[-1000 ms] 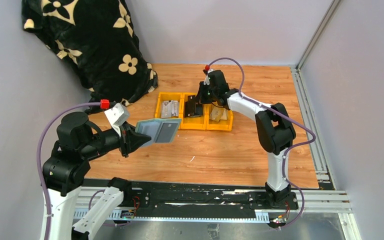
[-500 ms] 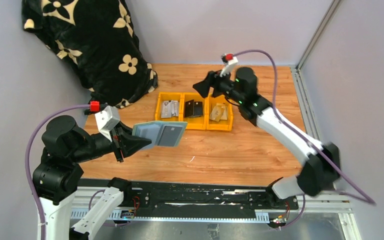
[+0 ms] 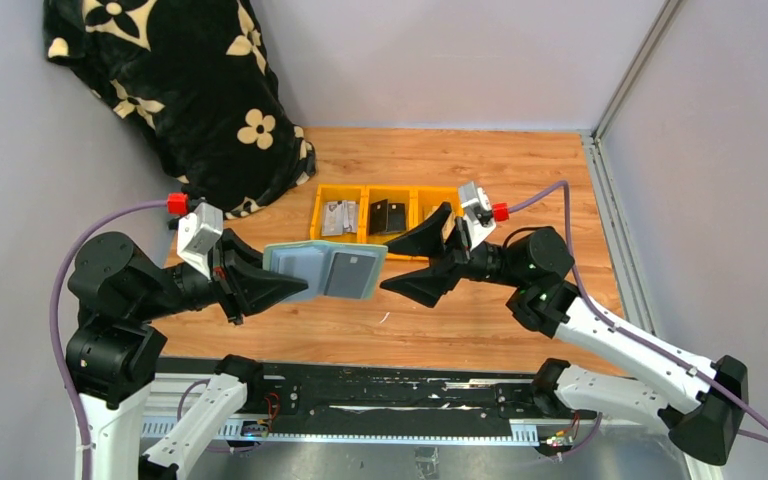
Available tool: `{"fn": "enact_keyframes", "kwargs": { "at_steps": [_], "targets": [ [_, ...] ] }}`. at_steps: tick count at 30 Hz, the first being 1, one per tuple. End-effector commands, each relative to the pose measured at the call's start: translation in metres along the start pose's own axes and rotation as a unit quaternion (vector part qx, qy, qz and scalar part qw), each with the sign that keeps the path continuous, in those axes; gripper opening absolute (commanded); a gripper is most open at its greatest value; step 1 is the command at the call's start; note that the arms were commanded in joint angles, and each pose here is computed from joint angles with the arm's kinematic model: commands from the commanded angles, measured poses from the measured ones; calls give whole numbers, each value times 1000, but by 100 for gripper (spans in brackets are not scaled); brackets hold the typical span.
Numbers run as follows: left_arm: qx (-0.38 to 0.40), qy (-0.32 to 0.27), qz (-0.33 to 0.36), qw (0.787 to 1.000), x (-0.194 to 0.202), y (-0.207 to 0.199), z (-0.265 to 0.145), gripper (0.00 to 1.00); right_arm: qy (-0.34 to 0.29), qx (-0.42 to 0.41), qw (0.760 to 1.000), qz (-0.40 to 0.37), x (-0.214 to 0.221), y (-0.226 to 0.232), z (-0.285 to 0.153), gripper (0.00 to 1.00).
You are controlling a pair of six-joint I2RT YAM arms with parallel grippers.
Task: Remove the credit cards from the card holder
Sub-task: Remove the credit card from the card holder.
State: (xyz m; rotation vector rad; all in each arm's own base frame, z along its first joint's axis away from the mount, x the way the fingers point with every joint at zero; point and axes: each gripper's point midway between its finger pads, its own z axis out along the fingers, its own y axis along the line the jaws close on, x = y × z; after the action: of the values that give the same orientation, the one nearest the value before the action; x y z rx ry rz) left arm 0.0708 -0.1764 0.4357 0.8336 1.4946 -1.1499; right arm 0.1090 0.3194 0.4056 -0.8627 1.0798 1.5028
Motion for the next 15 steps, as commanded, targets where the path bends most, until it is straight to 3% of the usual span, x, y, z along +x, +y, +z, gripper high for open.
{"fn": "enact_keyframes", "kwargs": {
  "at_steps": [1, 6, 15],
  "targets": [
    [38, -15, 3, 999, -12, -17, -1, 0, -6, -44, 999, -4, -4, 20, 8, 65],
    [43, -13, 0, 999, -11, -19, -1, 0, -7, -52, 999, 14, -4, 22, 17, 52],
    [37, -9, 5, 999, -8, -18, -2, 0, -3, -79, 997, 15, -3, 34, 18, 49]
  ]
}}
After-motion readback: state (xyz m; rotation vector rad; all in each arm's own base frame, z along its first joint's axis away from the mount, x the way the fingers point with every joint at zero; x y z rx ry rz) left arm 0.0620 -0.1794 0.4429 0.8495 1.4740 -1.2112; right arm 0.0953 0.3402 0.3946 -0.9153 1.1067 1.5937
